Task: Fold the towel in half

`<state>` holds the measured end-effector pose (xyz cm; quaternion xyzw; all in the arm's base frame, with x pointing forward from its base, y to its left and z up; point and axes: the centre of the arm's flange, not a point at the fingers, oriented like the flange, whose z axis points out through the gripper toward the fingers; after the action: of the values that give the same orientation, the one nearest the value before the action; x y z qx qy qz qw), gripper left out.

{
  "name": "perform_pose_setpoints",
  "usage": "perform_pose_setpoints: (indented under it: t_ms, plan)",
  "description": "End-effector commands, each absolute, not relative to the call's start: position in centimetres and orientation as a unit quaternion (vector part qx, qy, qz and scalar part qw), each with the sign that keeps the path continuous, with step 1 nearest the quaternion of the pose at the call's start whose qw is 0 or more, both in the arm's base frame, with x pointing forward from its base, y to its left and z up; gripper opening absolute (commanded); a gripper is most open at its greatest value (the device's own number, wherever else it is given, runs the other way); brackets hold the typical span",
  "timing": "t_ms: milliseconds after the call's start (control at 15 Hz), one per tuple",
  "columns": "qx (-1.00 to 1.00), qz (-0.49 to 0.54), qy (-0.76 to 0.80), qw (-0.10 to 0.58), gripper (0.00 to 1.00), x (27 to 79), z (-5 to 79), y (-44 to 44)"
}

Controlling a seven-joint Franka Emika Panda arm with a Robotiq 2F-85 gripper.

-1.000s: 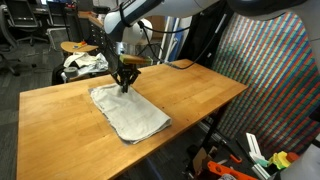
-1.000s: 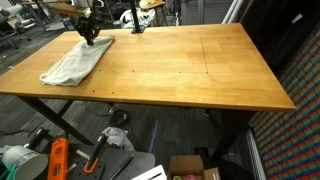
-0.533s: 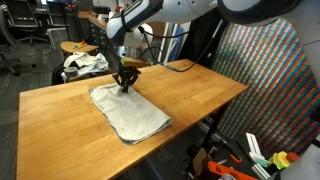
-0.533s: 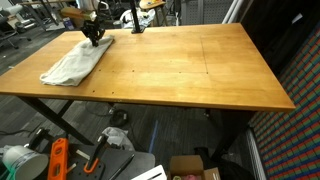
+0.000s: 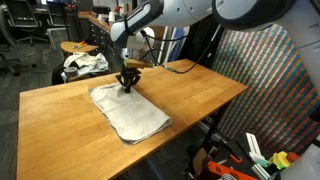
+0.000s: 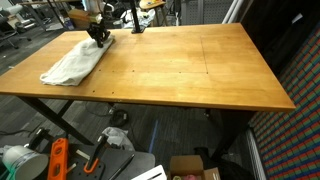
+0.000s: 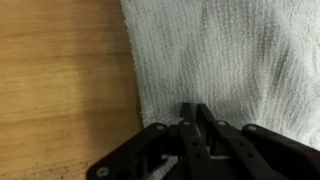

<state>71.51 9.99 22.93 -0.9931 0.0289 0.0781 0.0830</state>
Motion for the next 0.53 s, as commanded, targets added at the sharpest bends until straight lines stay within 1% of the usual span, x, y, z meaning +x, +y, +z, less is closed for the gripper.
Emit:
perform_pose_setpoints:
  t_ms: [0,67,467]
  plan:
    - [-0.994,0.070,0.041,0.078,0.15,72.7,23.0,9.5]
    - [-0.994,0.070,0.044,0.077,0.16,72.7,23.1,9.4]
    - [-0.993,0.074,0.059,0.071,0.16,72.7,23.2,7.9]
